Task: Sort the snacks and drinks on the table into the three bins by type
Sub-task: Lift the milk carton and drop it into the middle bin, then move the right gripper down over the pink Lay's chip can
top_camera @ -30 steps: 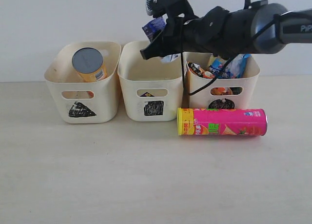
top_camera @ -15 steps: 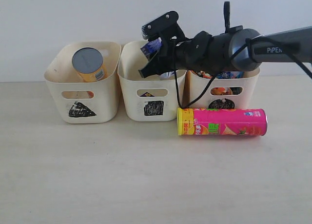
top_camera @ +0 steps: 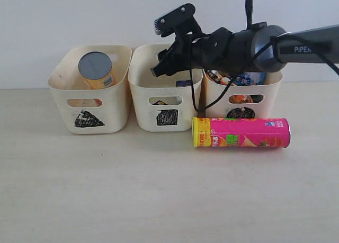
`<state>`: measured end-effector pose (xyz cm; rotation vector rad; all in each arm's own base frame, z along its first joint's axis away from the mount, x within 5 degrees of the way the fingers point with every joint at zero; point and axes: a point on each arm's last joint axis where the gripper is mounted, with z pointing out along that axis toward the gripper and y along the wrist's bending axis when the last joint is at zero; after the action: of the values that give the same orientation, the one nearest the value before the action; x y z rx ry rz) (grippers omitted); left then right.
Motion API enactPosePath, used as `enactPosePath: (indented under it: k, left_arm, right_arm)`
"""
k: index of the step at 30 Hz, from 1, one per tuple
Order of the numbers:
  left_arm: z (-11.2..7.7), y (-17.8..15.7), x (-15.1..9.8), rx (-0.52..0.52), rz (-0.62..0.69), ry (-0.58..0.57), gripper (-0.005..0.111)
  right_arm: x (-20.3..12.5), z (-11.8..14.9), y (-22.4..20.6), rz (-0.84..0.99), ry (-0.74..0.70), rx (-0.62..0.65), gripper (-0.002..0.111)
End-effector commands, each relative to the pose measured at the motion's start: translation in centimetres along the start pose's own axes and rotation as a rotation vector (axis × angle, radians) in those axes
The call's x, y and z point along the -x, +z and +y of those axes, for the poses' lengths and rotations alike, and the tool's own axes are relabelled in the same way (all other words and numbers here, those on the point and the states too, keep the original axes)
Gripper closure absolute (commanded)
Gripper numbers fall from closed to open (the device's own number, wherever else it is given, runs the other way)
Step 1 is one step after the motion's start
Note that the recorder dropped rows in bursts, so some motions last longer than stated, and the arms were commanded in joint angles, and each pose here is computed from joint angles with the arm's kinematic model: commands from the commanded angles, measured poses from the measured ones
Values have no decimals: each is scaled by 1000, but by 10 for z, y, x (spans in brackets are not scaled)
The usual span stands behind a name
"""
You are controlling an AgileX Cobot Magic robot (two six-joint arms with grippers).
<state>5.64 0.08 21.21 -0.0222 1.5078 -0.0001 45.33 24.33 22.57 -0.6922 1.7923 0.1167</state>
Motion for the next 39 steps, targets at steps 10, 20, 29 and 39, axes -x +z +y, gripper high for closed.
enactPosePath:
  k: [10, 20, 29, 39]
  left_arm:
    - [0, 0, -1, 4, -6, -14, 102]
    - [0, 0, -1, 4, -6, -14, 102]
    - [0, 0, -1, 4, -6, -14, 102]
    - [0, 0, -1, 4, -6, -14, 102]
  right_arm:
    - [32, 6, -41, 103, -183, 231, 108]
    - [-1, -12, -90, 752, -478, 308, 108]
    - [-15, -14, -107, 992, -468, 355, 108]
    - [-41, -13, -124, 863, -578, 274, 108]
